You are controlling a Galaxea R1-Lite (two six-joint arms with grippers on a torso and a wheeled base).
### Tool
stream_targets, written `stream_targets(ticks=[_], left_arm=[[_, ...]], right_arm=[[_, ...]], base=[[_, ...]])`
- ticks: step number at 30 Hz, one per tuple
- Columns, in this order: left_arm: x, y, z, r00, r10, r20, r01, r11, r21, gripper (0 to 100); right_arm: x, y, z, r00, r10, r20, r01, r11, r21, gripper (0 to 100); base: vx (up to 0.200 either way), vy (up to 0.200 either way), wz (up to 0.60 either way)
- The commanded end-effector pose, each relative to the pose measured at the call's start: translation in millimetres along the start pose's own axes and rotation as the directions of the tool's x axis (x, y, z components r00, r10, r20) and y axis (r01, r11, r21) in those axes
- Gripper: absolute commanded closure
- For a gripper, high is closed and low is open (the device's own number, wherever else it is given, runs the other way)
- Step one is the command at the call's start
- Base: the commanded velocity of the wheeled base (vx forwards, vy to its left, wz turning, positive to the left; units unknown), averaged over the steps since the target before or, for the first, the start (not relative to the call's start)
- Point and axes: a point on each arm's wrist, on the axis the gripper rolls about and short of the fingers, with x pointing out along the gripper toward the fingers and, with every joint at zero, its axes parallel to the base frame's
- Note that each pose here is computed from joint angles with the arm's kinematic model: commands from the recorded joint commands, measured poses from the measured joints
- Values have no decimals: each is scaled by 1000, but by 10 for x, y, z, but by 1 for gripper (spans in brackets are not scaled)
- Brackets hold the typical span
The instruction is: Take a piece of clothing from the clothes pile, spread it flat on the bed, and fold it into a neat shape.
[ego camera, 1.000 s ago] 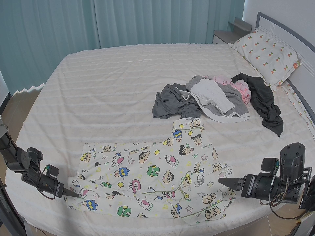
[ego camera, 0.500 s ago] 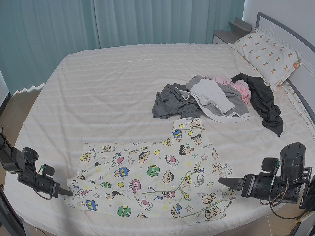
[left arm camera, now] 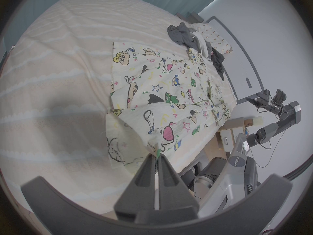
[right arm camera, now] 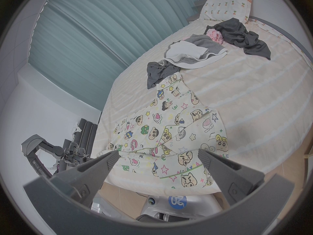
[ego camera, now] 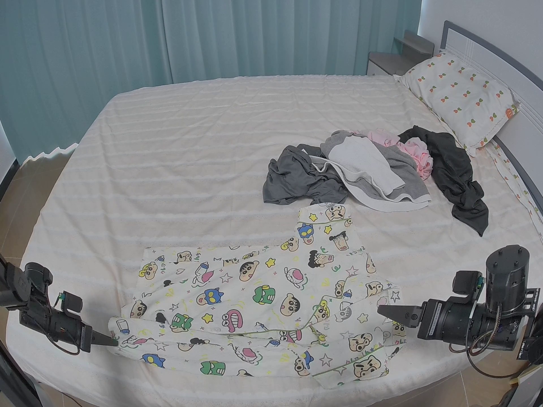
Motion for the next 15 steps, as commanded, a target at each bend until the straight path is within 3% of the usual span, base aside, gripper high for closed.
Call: stream_targets(ticks=[1, 15], left_arm=[[-49, -70, -43, 999, -19, 28, 19, 1000, 5, 100], [-197, -195, -197, 999, -46, 25, 46, 999, -27, 100]], right_arm=[[-1, 1, 0, 1000, 1, 0, -1, 1000, 0, 0], [2, 2, -3, 1000, 2, -3, -2, 1000, -1, 0]], base=[[0, 0, 0], [0, 0, 0]])
